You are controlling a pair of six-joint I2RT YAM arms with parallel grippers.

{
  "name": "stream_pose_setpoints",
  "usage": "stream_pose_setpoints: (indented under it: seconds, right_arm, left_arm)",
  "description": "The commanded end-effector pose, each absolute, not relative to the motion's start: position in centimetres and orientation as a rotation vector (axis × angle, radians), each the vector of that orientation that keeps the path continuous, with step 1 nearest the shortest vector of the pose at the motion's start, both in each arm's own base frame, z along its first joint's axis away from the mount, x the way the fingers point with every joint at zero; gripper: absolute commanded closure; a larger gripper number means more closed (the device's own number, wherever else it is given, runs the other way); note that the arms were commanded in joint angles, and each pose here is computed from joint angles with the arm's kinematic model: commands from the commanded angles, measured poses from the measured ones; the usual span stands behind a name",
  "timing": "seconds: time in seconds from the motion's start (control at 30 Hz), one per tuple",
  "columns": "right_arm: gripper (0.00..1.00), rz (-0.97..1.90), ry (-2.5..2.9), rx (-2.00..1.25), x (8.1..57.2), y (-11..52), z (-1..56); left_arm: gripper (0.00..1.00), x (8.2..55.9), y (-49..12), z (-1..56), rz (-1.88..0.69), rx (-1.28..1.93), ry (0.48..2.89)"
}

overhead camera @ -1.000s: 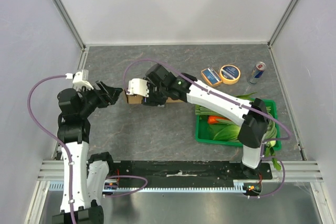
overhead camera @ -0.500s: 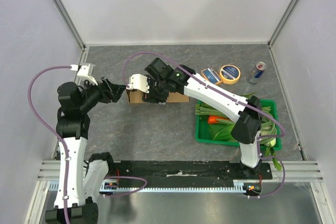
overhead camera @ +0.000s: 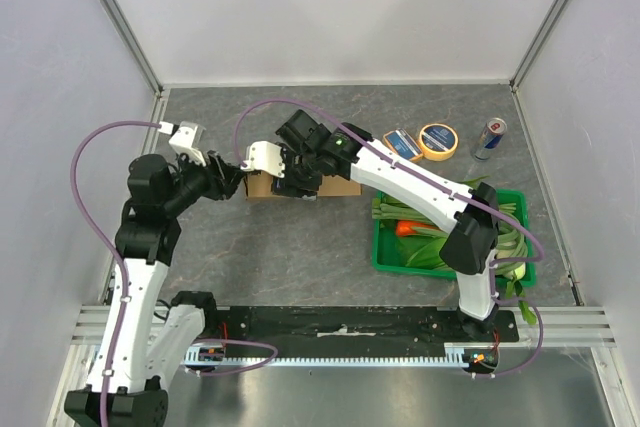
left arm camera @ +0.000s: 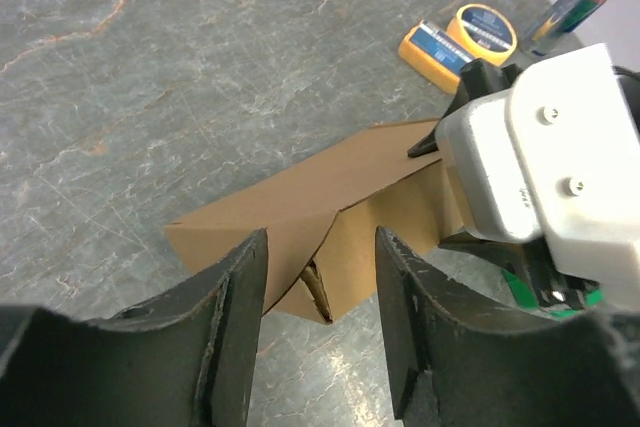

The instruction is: Fold the paper box

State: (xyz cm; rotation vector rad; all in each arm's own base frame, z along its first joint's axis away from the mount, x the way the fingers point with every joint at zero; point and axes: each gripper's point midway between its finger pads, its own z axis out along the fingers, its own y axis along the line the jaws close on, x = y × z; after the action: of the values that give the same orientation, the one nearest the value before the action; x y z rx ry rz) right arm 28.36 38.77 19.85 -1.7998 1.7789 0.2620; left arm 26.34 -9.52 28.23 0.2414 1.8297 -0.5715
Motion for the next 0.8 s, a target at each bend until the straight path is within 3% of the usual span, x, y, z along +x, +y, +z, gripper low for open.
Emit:
stream_pose_setpoints:
  seconds: [0.0,0.1,0.23,0.43,0.53,0.77]
  right_arm:
    - [0.43,0.363,1.867,-1.812,26.7,39.0,18.7]
    - [0.40,0.358,1.867,-1.805,27.0,39.2,18.5]
    - [0.27,0.318,1.862,-1.722,28.5,39.3,18.4]
    - [0.08,0.218,1.799,-1.480,31.8,38.7,18.7]
    - [0.02,0.217,1.776,-1.464,32.5,38.1,19.1]
    - [0.02,0.211,1.817,-1.521,34.3,37.5,16.1]
  left_arm:
    - [0.48,27.5,-8.9,27.2,-0.452,0.274,1.869]
    - [0.50,27.8,-9.0,26.3,-0.436,0.268,1.905]
    - [0.77,28.5,-8.2,25.7,-0.391,0.196,1.939]
    - [0.93,29.4,-9.2,24.7,-0.473,0.150,1.983]
    - [0.96,29.6,-9.2,23.8,-0.487,0.106,2.016]
    - [0.98,30.3,-9.8,23.2,-0.562,0.002,2.053]
